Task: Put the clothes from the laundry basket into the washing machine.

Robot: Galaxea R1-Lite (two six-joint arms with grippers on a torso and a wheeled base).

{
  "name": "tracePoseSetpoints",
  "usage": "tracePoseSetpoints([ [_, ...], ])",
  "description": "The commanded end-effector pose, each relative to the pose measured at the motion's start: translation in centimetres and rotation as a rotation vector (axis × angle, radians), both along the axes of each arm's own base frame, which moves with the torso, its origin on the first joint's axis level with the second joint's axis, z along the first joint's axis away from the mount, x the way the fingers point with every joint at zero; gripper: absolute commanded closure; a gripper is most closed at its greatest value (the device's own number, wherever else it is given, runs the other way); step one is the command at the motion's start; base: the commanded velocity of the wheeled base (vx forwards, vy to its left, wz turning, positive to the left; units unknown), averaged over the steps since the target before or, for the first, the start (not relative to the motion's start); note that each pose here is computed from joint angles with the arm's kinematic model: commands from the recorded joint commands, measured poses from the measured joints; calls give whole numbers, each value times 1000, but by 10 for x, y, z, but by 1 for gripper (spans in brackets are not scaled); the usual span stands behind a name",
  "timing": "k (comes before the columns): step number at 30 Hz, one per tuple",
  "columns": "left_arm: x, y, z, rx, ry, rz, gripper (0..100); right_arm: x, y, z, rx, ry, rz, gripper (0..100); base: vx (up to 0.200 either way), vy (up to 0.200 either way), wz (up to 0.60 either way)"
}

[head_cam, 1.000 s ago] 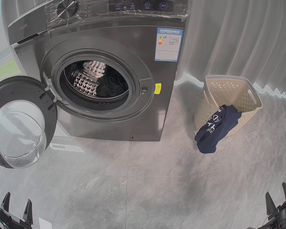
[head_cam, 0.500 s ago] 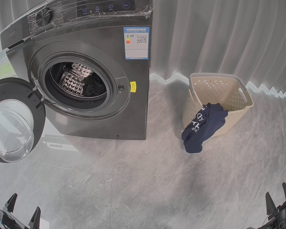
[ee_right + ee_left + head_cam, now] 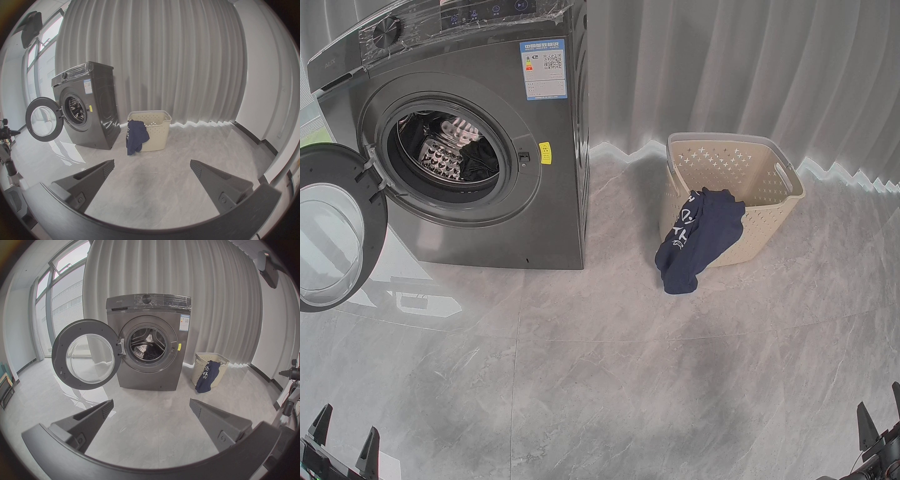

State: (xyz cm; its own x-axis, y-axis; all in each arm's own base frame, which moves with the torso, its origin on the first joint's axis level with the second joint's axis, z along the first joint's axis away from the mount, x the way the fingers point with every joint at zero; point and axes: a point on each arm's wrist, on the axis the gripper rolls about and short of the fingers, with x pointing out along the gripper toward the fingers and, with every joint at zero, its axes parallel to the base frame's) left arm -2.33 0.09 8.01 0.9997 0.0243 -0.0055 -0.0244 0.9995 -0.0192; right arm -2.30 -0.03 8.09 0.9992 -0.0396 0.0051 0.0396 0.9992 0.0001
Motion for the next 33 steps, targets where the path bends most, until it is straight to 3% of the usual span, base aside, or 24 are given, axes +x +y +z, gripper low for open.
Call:
tracePoseSetpoints([
  [1,1,0,-5,-13,0,-21,0,0,0,-5,0,7,1,0,0,0,0],
  [19,1,0,-5,-28,-1,-18,0,0,0,-5,-3,7,1,0,200,0,0],
  [25,1,0,-5,-25,-1,-15,0,0,0,-5,-3,5,1,0,0,0,0],
  [33,1,0,-5,-25,0,-13,0,0,0,-5,-1,5,1,0,0,-200,0],
])
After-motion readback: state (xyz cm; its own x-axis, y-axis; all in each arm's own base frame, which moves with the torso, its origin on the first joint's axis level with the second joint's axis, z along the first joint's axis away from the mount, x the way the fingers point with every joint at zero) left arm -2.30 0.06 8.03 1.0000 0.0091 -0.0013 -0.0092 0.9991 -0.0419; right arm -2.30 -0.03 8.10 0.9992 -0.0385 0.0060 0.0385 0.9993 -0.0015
